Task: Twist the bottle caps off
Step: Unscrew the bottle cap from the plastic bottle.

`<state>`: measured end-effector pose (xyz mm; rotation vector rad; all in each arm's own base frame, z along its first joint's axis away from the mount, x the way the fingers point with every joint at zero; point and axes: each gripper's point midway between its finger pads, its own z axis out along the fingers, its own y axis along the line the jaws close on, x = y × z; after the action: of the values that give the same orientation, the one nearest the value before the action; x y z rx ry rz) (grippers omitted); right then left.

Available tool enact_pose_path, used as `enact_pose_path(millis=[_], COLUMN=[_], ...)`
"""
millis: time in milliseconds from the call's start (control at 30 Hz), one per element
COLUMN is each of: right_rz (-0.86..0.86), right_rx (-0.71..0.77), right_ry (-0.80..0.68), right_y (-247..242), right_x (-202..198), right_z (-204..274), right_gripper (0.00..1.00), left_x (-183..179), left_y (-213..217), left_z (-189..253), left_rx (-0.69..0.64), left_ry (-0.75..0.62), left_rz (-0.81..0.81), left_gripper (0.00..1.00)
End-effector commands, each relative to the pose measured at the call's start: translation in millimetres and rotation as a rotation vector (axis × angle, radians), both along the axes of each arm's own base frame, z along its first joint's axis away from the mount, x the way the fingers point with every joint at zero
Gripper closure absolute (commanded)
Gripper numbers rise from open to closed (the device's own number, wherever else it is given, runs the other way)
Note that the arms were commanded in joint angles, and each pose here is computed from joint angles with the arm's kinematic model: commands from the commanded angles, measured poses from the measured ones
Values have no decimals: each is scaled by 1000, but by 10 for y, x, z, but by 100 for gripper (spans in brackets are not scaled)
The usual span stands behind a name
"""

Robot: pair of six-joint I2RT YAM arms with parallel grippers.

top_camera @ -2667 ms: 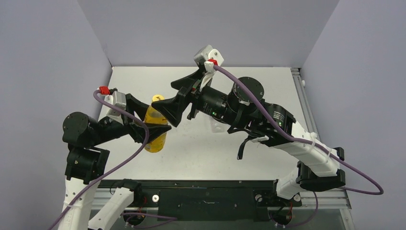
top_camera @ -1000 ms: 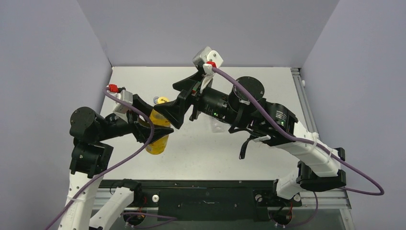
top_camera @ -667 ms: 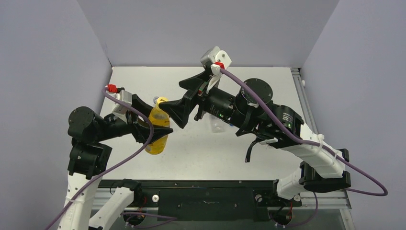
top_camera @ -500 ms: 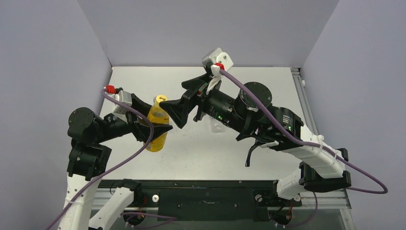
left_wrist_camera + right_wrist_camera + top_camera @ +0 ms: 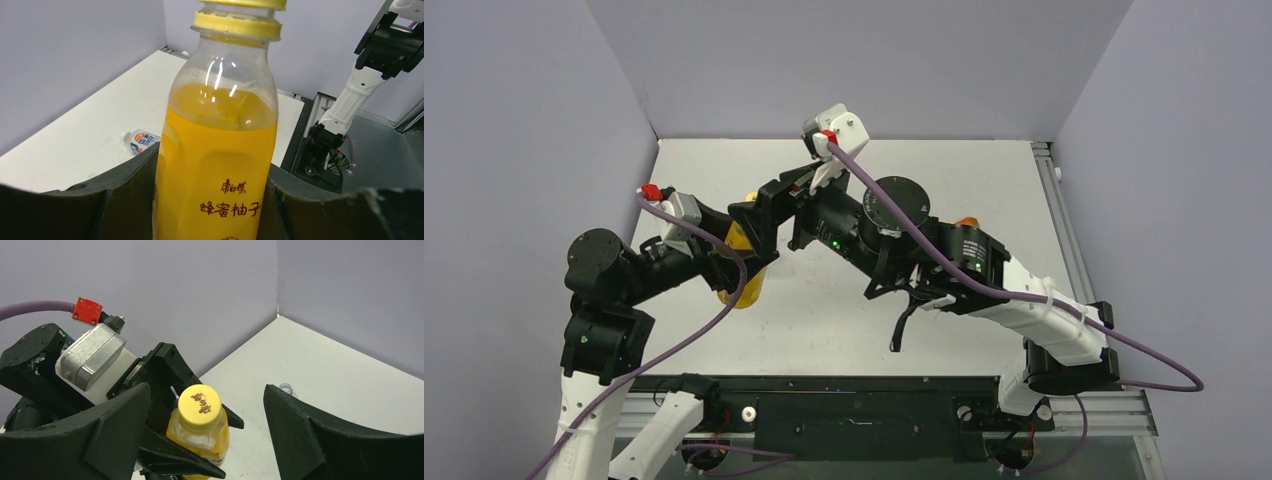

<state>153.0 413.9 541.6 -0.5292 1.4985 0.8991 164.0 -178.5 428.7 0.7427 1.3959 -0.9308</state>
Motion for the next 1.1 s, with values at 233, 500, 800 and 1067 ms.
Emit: enact_pose_path(millis=[233, 500, 800, 1067], right_rz=[-10, 65, 278, 399], right_rx=[49, 70, 68, 36], right_ry=[17, 31, -66, -90], right_y=[82, 64, 2, 54], right_x=[88, 106, -244, -416], right_z=[89, 78, 191, 104], right_gripper=[43, 79, 87, 89], left_x=[-86, -235, -537, -699], left_y=[9, -76, -182, -231], left_z=[97, 166, 333, 366], left_rx=[-13, -62, -122, -131], left_ry=[-28, -7, 21, 91], left_rz=[-8, -104, -291, -426], left_gripper=[100, 100, 100, 100])
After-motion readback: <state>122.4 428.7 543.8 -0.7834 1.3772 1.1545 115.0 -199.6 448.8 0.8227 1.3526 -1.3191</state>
